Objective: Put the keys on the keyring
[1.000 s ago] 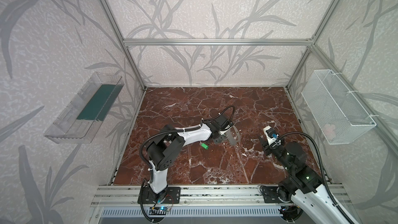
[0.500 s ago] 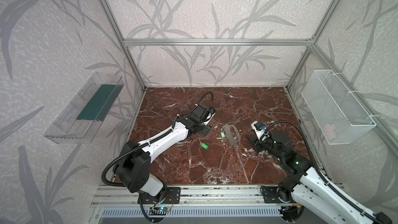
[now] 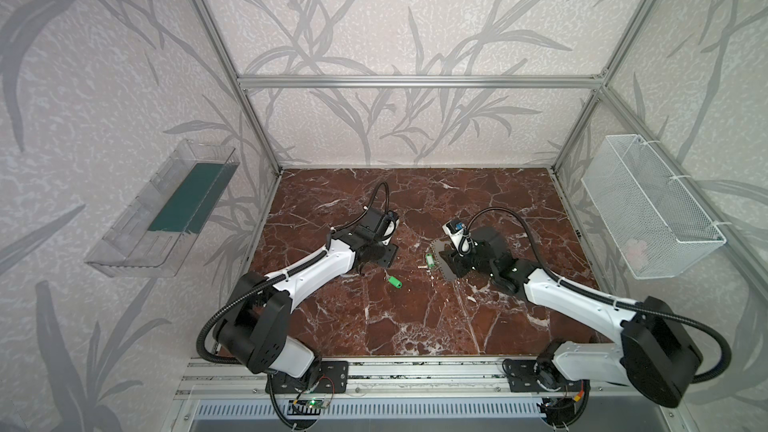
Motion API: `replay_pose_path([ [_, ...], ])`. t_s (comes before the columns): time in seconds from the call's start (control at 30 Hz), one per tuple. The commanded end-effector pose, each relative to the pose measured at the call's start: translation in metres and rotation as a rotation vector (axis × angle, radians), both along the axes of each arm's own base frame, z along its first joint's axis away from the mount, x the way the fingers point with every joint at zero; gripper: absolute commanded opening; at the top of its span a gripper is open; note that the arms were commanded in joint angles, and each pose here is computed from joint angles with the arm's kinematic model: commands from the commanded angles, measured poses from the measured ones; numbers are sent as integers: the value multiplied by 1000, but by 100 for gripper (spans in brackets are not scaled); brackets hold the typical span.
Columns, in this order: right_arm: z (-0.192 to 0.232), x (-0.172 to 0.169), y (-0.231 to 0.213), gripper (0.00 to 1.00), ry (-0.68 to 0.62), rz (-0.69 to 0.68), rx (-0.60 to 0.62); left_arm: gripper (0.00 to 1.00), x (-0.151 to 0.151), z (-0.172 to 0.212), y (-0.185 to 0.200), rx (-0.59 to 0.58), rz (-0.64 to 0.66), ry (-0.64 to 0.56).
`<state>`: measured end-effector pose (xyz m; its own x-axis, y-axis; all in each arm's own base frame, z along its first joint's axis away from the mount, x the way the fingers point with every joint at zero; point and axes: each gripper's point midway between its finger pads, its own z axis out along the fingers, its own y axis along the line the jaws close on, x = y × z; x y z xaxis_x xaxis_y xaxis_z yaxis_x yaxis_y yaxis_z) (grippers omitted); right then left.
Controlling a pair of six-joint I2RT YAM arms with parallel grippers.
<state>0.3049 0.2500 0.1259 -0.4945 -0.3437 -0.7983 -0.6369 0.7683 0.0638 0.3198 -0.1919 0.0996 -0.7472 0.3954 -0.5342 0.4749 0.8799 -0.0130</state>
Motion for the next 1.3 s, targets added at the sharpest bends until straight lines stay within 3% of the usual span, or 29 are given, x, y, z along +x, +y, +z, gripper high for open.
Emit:
replay_pose_path([
  [0.0,2,22,16,44,22,-9,31,55,3,7,0,-3,-16,-23],
  [0.3,-28,63,25,33,119,-36,-56,48,6,10,7,26,1,-40],
  [0.7,-77,74,28,28,290,-23,-183,46,5,4,11,9,4,-32],
  [1.13,-93,78,22,19,303,-38,-244,45,5,1,11,4,-3,-15],
  [1.27,-93,81,19,24,290,-48,-254,45,5,0,10,6,-6,-8],
])
